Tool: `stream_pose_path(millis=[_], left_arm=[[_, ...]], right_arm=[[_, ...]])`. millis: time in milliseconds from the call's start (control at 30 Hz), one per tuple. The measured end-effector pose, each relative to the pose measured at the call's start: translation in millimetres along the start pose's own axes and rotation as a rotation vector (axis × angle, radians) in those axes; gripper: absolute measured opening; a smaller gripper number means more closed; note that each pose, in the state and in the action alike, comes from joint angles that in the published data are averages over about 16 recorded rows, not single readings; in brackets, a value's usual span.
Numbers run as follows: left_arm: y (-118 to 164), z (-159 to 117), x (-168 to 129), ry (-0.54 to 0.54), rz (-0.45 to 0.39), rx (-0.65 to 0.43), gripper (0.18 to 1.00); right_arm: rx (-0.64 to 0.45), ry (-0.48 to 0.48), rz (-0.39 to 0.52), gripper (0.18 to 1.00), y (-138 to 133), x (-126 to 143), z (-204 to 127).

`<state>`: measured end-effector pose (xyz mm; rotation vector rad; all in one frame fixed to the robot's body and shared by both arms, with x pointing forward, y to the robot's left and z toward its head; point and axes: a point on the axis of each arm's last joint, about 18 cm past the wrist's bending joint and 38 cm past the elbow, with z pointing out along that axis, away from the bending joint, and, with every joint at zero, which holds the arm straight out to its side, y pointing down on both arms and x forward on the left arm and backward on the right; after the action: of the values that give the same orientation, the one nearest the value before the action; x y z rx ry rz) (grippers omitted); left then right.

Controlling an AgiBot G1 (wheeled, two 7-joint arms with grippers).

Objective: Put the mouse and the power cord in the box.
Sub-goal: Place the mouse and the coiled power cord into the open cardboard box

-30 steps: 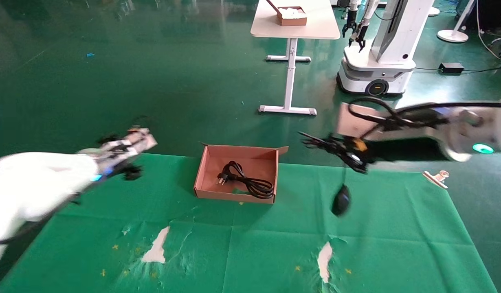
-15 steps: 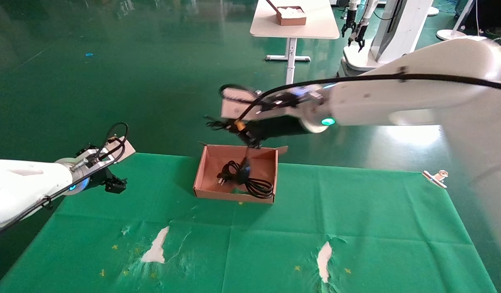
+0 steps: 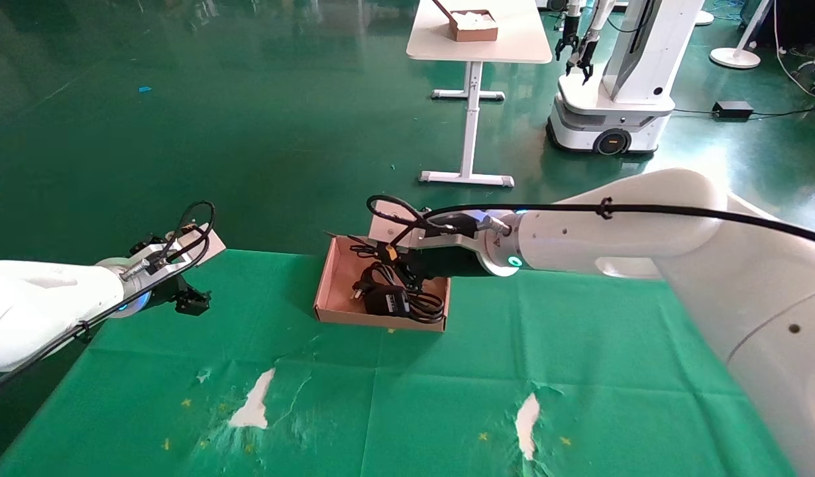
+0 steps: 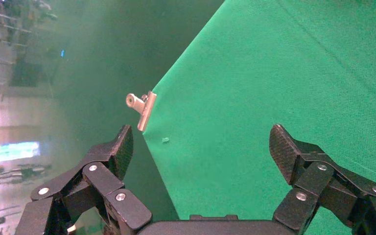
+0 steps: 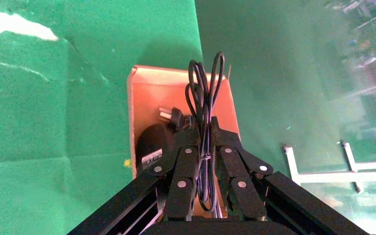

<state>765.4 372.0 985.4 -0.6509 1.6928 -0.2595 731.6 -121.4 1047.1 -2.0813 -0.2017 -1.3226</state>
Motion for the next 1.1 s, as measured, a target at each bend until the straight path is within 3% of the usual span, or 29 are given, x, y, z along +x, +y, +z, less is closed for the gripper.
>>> stream_pose_path(millis=[400, 600, 1100], left_arm=[[0.2, 0.0, 0.2, 0.001, -0.001, -0.001, 1.001], [0.0, 0.1, 0.5, 0.001, 0.000, 0.000, 1.001], [-0.5, 0.1, 0.7, 0.001, 0.002, 0.000, 1.001]], right_arm=[[-0.003, 0.006, 0.012, 0.252, 2.5, -0.6, 1.1], [-0.002, 0.003, 0.007, 0.314, 2.3, -0.2, -0.1], [0.020, -0.009, 0.032, 0.621, 5.8, -4.1, -4.7]])
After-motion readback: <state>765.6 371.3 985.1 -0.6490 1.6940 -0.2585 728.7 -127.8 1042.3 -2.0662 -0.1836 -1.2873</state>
